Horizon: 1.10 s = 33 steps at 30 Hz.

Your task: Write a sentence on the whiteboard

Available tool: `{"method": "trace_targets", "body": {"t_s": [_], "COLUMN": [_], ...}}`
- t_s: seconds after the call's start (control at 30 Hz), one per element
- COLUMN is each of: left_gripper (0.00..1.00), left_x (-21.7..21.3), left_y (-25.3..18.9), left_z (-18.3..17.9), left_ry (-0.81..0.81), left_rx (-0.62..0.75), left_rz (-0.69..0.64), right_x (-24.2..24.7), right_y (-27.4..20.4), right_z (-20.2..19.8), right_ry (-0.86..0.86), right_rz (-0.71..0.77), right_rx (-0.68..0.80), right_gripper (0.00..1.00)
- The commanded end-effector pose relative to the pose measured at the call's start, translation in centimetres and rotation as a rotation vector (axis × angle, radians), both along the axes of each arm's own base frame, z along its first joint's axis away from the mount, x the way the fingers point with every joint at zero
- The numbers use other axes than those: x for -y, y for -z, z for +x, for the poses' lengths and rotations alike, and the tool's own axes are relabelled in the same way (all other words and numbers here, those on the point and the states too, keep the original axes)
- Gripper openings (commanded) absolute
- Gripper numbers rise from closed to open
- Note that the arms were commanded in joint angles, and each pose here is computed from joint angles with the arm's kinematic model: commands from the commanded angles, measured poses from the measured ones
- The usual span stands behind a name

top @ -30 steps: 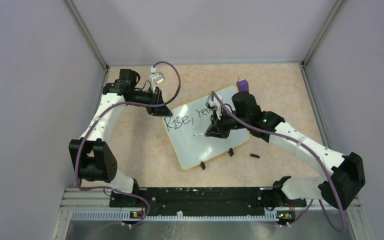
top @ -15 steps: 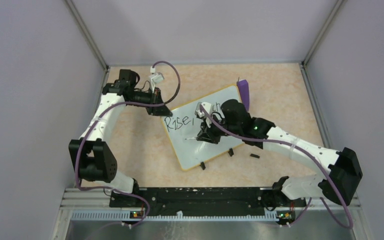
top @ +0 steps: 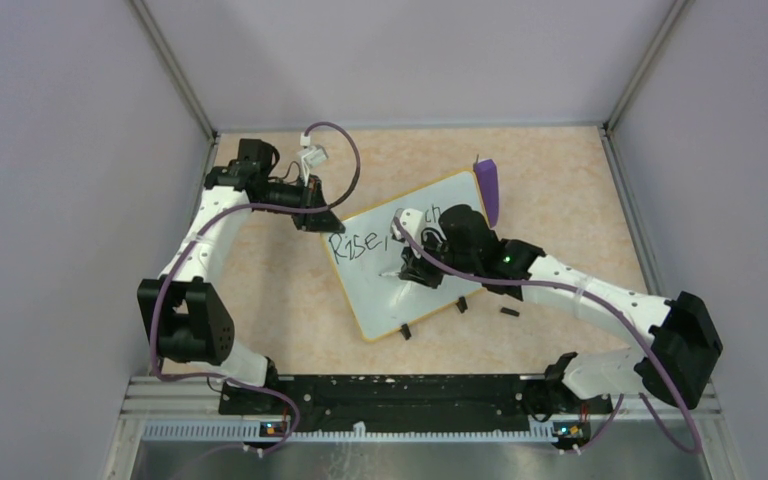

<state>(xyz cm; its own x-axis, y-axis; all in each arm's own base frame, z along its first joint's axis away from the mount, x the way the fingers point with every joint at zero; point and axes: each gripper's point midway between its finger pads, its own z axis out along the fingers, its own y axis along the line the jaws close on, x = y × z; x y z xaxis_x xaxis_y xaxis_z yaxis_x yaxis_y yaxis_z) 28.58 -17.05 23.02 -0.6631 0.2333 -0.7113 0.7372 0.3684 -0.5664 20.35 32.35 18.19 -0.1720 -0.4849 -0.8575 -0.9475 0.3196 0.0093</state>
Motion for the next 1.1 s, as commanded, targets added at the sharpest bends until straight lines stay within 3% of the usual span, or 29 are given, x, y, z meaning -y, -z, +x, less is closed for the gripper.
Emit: {"method": "trace_targets", "body": {"t_s": [0.0,0.43,1.07], "left_gripper": [0.0,0.0,0.0], "left_x": [-0.1,-0.1,-0.1], "left_y": [0.0,-0.1,0.1], "left_z": [0.4,0.4,0.7], "left_ry": [0.002,0.004,0.006], "left_rx": [0.046,0.05,0.05], "left_rz": [0.005,0.006,0.01], "right_x": [-0.5,-1.2,-2.0], "right_y": [-2.0,-2.5,-0.7], "right_z": [0.7,2.1,1.1], "right_ry": [0.015,0.047,-0.028], "right_rz": [0.052,0.046,0.019], "right_rx": [0.074,0.1,0.054], "right_gripper": [0.0,0.0,0.0]}}
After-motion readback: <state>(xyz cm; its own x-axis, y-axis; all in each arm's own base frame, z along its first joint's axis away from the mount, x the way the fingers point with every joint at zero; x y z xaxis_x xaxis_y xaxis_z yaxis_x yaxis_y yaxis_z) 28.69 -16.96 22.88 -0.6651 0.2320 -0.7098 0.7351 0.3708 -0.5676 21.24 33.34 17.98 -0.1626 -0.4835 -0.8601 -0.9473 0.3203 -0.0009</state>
